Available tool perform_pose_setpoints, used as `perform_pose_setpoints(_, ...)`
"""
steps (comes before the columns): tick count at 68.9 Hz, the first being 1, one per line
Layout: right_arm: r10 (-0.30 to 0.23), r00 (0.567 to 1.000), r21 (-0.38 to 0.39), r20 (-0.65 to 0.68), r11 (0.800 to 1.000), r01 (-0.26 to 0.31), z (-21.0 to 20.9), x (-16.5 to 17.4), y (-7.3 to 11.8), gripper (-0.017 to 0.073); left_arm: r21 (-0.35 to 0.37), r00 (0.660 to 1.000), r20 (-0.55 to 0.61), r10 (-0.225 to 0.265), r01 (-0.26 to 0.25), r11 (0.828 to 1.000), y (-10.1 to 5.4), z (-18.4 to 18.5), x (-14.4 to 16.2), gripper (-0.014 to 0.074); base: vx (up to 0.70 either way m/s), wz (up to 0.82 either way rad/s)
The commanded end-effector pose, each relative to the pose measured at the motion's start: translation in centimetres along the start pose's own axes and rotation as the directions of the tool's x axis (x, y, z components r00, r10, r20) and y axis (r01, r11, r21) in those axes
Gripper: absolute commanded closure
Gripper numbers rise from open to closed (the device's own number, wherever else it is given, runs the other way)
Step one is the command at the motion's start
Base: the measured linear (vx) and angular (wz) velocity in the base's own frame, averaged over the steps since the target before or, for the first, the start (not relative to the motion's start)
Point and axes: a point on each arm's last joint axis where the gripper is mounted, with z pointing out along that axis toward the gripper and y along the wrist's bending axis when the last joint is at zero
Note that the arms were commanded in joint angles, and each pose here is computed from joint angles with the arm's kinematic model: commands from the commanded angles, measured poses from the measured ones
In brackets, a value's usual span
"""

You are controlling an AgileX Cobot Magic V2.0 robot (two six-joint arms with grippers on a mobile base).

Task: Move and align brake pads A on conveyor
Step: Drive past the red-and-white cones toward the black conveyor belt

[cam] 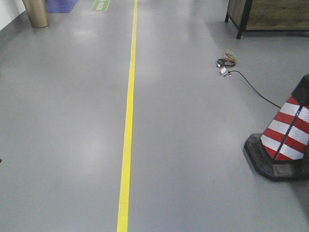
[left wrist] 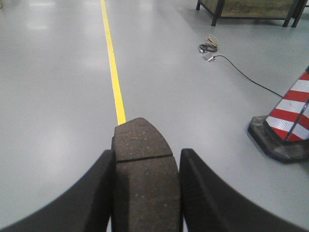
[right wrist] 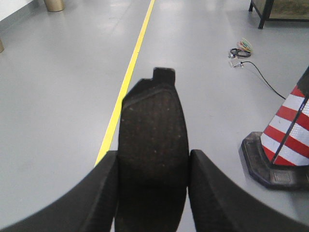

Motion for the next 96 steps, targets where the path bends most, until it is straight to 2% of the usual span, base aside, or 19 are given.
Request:
perform_pose_setpoints(1,-0.005,0.993,0.010,0.117,1.000,0.004,-0.39,-1.65,-0.06,0.0566,0.009,0.992,0.124,-0.018,0.017,1.000,-0.14,-0.42,-1.74,0.0600,0.53,-0.03)
perform_pose_setpoints(43,-0.006,0.993,0.010,0.117,1.000,0.005,-0.39,-1.65,-0.07,0.0566,0.009,0.992,0.124,-0.018,0.017,1.000,-0.14,-0.42,-1.74,0.0600,0.47,-0.14)
perform_pose_setpoints(96,-0.006,0.993,0.010,0.118,1.000,0.005,-0.39,-1.66,-0.07,0.0566,0.009,0.992,0.124,-0.018,0.017,1.000,-0.14,-0.42,-1.74,0.0600,0.32,-0.71)
